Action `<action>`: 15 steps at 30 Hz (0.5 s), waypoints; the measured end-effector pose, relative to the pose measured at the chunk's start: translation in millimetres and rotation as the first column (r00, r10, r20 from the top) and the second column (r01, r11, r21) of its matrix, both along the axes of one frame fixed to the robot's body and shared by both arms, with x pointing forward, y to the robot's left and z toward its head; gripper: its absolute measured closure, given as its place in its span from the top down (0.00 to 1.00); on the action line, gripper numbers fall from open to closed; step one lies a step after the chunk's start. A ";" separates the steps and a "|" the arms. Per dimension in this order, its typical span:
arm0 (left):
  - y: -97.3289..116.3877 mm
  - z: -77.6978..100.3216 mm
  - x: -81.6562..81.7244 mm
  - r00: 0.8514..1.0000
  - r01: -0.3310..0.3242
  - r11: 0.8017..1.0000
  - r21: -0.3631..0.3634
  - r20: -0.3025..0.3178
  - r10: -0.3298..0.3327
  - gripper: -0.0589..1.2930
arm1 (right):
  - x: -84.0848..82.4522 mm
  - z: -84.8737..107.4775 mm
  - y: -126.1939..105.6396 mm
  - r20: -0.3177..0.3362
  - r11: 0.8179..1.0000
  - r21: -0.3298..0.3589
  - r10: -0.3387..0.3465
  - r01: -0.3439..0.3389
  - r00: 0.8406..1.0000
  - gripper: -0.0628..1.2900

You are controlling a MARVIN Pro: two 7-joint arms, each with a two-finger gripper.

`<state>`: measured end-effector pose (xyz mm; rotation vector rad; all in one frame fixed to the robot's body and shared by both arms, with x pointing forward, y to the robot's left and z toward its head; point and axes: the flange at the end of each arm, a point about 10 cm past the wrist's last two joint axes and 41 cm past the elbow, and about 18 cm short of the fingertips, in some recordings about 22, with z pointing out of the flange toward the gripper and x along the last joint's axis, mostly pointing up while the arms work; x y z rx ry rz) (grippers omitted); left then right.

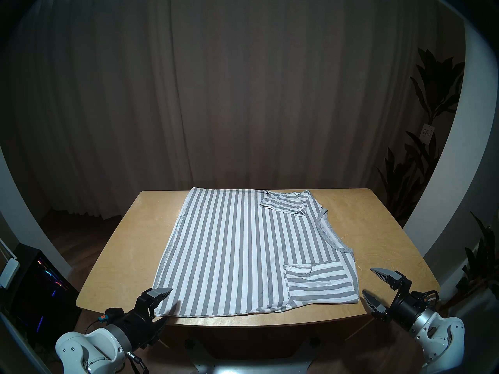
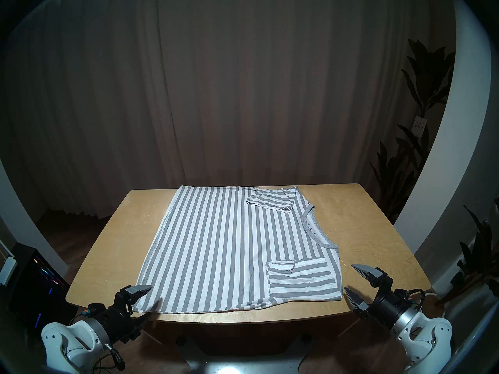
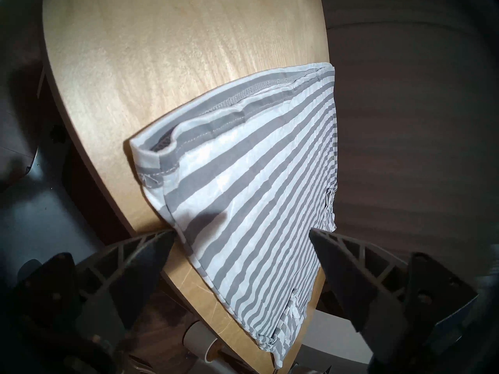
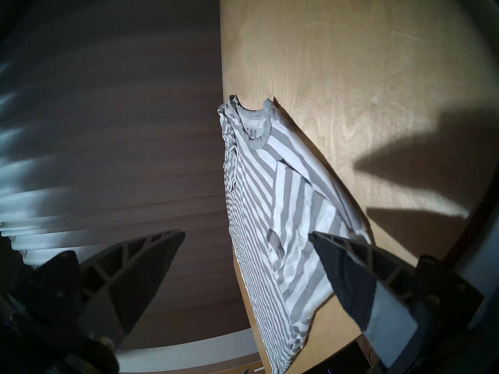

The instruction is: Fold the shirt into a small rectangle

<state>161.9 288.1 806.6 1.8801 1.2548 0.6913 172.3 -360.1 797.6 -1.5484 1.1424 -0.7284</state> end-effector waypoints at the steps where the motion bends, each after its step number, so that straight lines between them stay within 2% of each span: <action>1: 1.9 0.5 0.4 1.000 -0.001 1.000 0.007 -0.002 0.001 0.96 | -0.3 -0.6 1.2 -0.008 1.000 -0.002 0.000 0.000 1.000 0.97; 9: 14.9 2.4 1.9 0.999 0.006 0.999 0.054 -0.039 -0.004 0.96 | 0.8 -5.8 12.8 -0.060 1.000 -0.011 -0.016 0.015 0.998 0.97; 15: 21.5 4.2 5.9 0.997 0.021 0.997 0.075 -0.076 -0.016 0.96 | -2.2 -11.3 20.3 -0.115 0.998 -0.029 -0.059 0.055 0.992 0.97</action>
